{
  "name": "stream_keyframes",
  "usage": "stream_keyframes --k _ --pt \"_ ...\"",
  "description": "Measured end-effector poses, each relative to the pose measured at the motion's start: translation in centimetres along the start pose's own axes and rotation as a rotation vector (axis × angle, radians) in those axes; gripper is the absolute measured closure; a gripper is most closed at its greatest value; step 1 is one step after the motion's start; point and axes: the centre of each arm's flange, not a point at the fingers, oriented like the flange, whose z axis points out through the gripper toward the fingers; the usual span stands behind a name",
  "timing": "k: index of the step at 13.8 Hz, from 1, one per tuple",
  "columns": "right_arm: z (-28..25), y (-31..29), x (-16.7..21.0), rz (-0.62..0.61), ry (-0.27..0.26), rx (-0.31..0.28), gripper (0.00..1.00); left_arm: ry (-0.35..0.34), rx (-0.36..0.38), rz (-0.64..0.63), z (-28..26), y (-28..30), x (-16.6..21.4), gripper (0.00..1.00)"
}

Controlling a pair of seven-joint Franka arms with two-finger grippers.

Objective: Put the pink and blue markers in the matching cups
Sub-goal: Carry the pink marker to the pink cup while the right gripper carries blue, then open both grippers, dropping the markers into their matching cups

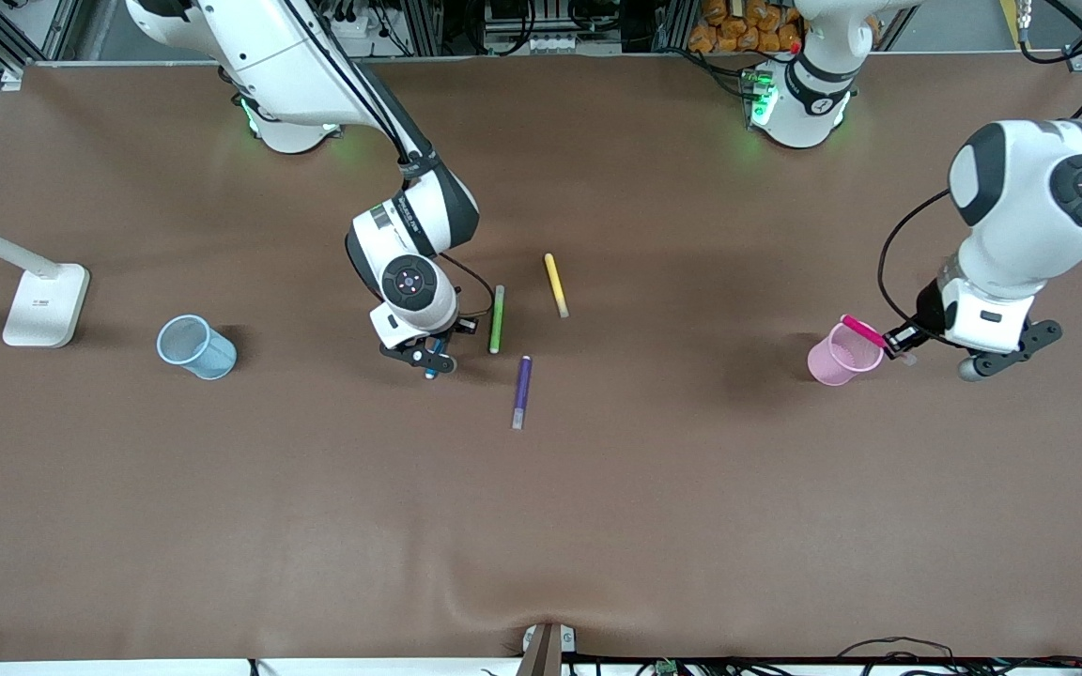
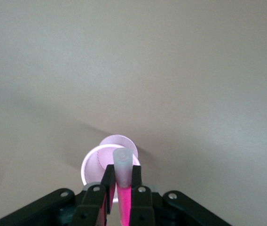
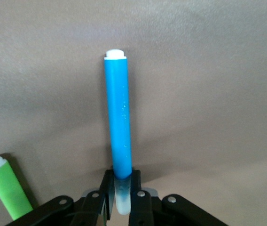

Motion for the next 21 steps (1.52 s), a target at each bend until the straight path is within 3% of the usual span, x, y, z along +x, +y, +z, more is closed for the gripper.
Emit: stream_keyframes --k 4,9,13,17,19,21 --pt "-5.7 3.0 2.7 0.062 -0.081 -0.048 0.82 0.042 0.047 0.041 1.5 -1.8 0.2 0.83" --pt "-16.2 12.2 9.5 0.161 -0.222 -0.064 0.82 0.021 0.04 0.041 4.4 -2.6 -0.6 0.83" --pt "-19.5 24.9 15.2 0.11 -0.356 -0.01 0.82 0.031 0.024 0.04 5.2 -2.5 -0.4 0.83" --pt "-20.0 32.7 17.2 0.105 -0.428 0.04 0.82 0.017 0.022 0.038 6.3 -2.6 -0.4 0.82" --pt "-19.6 36.1 18.1 0.11 -0.442 0.07 0.82 0.006 0.022 0.038 7.0 -2.5 -0.3 0.67" --pt "-18.4 39.6 19.0 0.107 -0.462 0.102 0.82 0.012 0.015 0.038 6.9 -2.2 0.2 0.44"
